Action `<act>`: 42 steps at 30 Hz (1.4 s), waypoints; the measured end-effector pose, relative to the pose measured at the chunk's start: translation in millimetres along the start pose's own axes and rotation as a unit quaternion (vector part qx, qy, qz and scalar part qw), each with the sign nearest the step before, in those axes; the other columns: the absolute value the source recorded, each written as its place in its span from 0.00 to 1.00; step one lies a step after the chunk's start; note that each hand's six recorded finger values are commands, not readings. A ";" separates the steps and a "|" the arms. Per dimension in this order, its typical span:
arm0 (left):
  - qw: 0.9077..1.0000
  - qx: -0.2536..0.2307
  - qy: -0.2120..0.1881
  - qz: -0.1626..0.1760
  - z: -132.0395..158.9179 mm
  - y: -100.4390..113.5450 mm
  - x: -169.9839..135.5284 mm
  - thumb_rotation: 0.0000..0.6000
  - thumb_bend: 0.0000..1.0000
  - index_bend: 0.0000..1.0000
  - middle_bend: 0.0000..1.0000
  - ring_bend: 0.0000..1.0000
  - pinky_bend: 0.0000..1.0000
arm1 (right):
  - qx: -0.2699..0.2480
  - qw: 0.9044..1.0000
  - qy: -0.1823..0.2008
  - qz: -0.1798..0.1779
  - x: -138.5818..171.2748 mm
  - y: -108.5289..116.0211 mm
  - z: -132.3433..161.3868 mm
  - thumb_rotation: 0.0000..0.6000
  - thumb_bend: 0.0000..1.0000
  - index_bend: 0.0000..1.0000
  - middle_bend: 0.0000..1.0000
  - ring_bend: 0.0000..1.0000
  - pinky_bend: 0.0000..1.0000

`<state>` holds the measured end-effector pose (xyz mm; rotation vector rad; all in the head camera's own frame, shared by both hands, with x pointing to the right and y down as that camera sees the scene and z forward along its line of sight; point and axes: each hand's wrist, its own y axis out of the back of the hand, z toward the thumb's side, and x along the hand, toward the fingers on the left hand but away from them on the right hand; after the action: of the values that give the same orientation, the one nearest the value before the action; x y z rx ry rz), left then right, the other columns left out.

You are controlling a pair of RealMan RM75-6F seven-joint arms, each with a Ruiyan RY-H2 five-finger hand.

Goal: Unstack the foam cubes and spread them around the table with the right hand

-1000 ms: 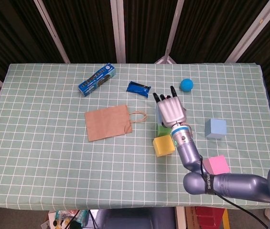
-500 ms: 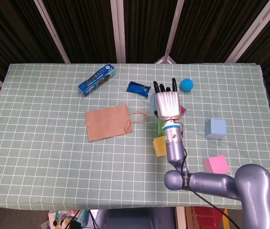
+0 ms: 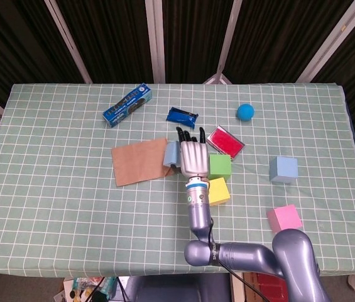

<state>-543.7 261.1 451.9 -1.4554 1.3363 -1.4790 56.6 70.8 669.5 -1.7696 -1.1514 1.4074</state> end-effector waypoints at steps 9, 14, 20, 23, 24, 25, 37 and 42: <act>1.000 -0.001 -0.002 -0.001 0.7 -0.1 -0.3 1.00 0.32 0.14 0.00 0.00 0.02 | -0.028 0.998 0.031 0.036 20.0 -6.4 15.6 1.00 0.07 0.01 0.08 0.09 0.00; 1.000 -0.002 0.001 0.000 -0.6 0.6 0.9 1.00 0.32 0.14 0.00 0.00 0.02 | -0.024 0.999 0.036 0.018 17.9 12.5 10.9 1.00 0.06 0.01 0.08 0.09 0.00; 1.000 0.001 0.001 -0.003 0.0 -1.4 2.6 1.00 0.32 0.14 0.00 0.00 0.02 | 0.001 0.999 0.041 -0.030 11.1 52.5 -15.8 1.00 0.25 0.01 0.08 0.09 0.00; 1.000 0.005 -0.001 -0.005 2.1 -3.8 2.9 1.00 0.32 0.14 0.00 0.00 0.02 | 0.010 0.998 0.038 -0.042 10.6 74.9 -38.8 1.00 0.26 0.01 0.08 0.09 0.00; 1.000 0.006 -0.002 -0.006 2.9 -4.6 2.8 1.00 0.32 0.14 0.00 0.00 0.02 | 0.012 0.998 0.037 -0.044 11.6 81.7 -46.8 1.00 0.26 0.01 0.08 0.09 0.00; 1.000 0.008 -0.003 -0.007 3.9 -5.6 2.7 1.00 0.32 0.14 0.00 0.00 0.02 | 0.012 0.998 0.035 -0.045 13.3 88.5 -55.5 1.00 0.26 0.01 0.08 0.09 0.00; 1.000 0.019 -0.012 -0.011 12.4 -13.4 0.8 1.00 0.32 0.13 0.00 0.00 0.02 | 0.037 0.998 0.040 -0.020 94.1 139.9 -186.2 1.00 0.26 0.01 0.05 0.08 0.00; 1.000 0.013 -0.023 -0.017 15.1 -14.0 0.5 1.00 0.32 0.13 0.00 0.00 0.02 | 0.006 0.999 0.046 0.000 131.2 134.2 -217.9 1.00 0.26 0.00 0.02 0.06 0.00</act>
<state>-526.5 261.1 463.2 -1.4930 1.2658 -1.4696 309.9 141.4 553.1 -1.8064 -1.0928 1.3167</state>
